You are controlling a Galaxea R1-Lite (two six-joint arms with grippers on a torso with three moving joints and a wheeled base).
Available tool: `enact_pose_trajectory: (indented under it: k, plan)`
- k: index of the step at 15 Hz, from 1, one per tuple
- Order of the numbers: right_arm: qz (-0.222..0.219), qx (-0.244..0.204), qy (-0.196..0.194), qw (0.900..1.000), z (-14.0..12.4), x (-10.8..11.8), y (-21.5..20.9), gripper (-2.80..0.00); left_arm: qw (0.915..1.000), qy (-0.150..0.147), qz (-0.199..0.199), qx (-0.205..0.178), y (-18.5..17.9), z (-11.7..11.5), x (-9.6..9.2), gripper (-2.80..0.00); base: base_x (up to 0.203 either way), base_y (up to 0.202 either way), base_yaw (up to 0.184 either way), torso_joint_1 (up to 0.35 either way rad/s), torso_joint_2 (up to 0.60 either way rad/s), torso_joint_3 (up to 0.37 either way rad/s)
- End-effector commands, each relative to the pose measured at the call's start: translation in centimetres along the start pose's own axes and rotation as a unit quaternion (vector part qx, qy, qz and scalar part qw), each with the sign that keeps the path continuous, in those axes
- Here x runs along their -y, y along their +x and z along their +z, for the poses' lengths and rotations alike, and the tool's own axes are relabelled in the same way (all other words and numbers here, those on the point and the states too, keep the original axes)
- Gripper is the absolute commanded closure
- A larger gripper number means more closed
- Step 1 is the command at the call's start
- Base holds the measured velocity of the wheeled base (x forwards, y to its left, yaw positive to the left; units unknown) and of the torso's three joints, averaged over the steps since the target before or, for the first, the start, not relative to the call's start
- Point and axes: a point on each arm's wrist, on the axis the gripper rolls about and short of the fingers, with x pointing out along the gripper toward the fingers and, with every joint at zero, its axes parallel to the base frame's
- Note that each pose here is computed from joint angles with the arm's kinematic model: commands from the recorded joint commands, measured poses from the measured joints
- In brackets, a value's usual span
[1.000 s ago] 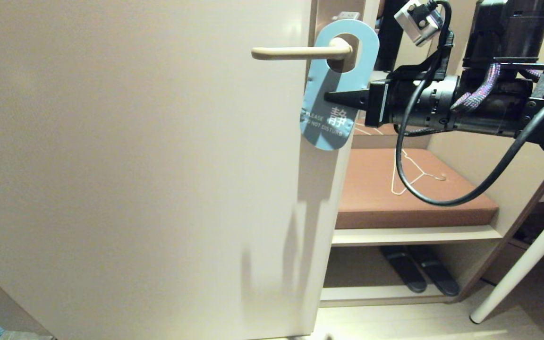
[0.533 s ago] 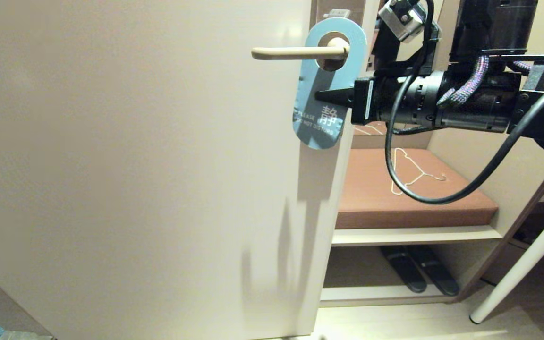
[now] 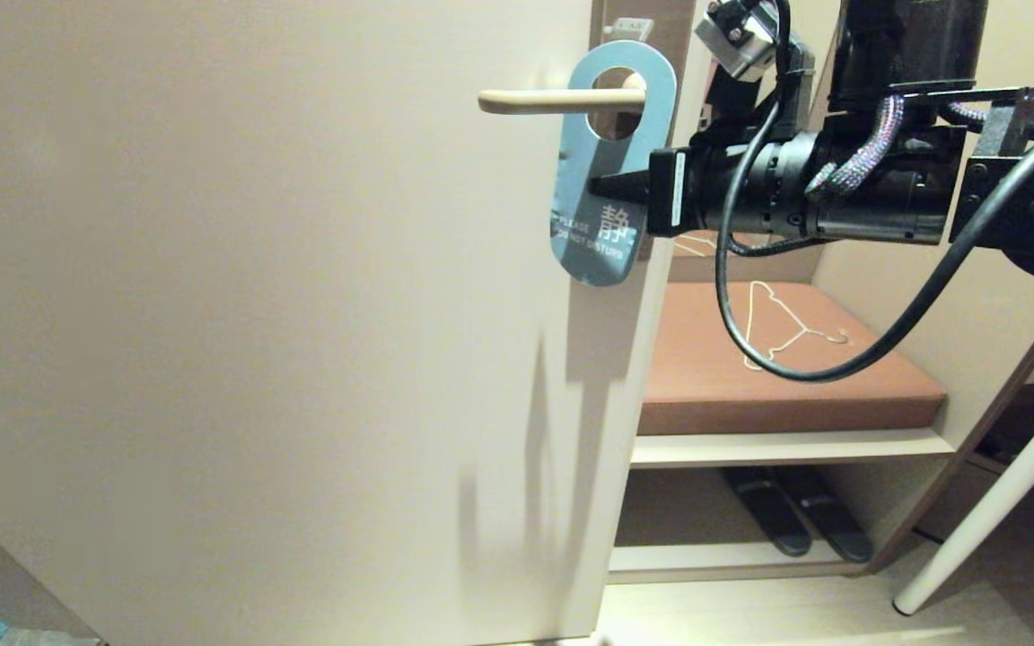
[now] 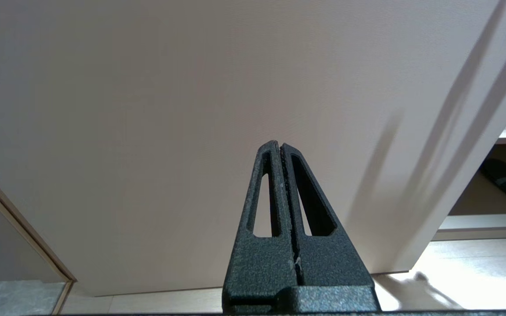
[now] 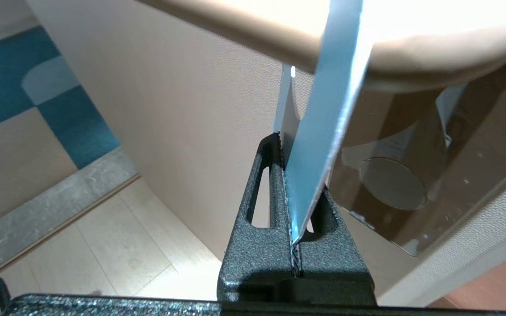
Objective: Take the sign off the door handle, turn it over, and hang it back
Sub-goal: Take down the sign
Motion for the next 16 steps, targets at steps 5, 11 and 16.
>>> enact_pose_trajectory:
  k: [5, 11, 16]
  plan:
    - [-0.011, -0.008, 0.0, 1.0, 0.2, -0.8, 1.1, 0.0, 1.0, -0.001, 0.0, 0.0, 0.0, 0.0, 0.0, 0.0, 0.0, 0.0, 0.0, 0.0, 0.0, 0.0]
    - [-0.025, -0.013, -0.002, 1.0, 0.1, -1.5, 2.1, 0.0, 1.0, 0.0, 0.0, 0.0, 0.0, 0.0, 0.0, 0.0, 0.0, 0.0, 0.0, 0.0, 0.0, 0.0]
    - [-0.029, -0.011, -0.003, 1.0, 0.2, -1.7, 2.4, 0.0, 1.0, 0.0, 0.0, 0.0, 0.0, 0.0, 0.0, 0.0, 0.0, 0.0, 0.0, 0.0, 0.0, 0.0]
